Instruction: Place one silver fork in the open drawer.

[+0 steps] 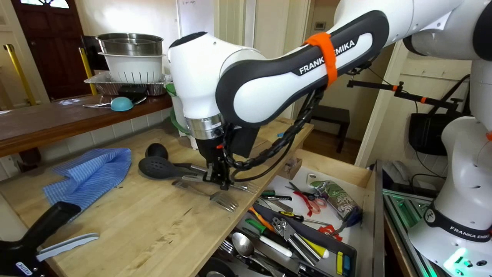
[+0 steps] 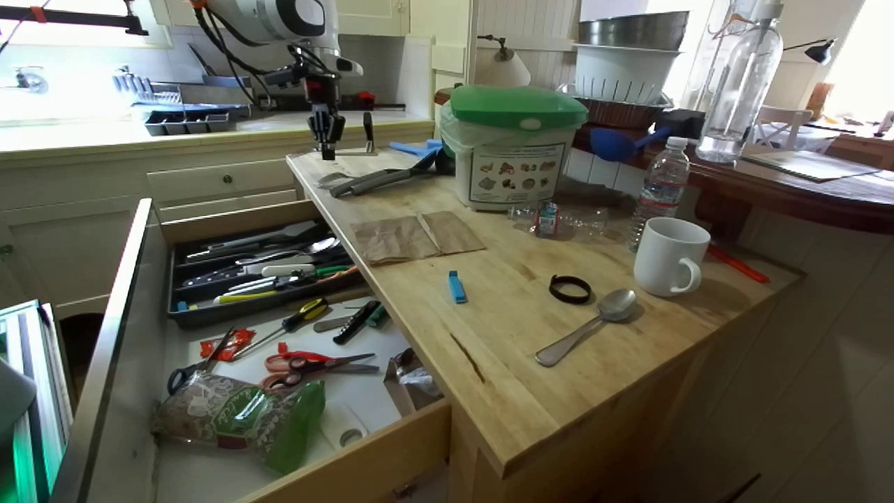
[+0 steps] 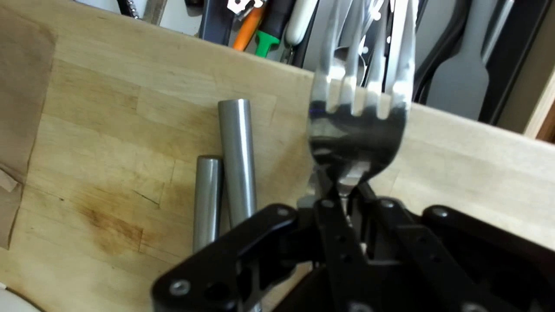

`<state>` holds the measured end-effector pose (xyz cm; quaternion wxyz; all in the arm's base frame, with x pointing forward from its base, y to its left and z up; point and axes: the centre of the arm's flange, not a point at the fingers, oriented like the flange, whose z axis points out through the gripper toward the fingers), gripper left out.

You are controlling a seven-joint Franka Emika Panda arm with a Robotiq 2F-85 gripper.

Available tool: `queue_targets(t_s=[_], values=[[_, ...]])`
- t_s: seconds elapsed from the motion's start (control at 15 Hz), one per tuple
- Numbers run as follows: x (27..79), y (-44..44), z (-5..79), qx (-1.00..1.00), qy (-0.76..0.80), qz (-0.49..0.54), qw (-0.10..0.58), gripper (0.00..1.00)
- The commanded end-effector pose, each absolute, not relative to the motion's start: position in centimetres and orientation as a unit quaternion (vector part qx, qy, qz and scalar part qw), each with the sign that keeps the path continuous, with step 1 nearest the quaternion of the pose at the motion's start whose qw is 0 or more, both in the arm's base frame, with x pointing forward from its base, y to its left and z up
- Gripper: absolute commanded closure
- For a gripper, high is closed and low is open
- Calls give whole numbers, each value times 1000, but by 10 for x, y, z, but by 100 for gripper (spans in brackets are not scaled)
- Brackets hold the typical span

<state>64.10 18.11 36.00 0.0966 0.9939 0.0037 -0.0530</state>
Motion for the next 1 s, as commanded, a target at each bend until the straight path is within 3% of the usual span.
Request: queue_targets(t_s=[0.0, 0.27, 0.4, 0.47, 0.67, 0.73, 0.93], values=[[600, 193, 351, 988, 77, -64, 115, 97], [558, 214, 339, 975, 152, -10, 164, 97], [551, 216, 337, 978, 143, 18, 148, 97], [580, 227, 336, 978, 146, -10, 149, 89], [567, 225, 335, 979, 147, 0, 144, 89], [566, 224, 336, 979, 146, 1, 144, 97], [557, 254, 333, 950, 237, 5, 205, 97]])
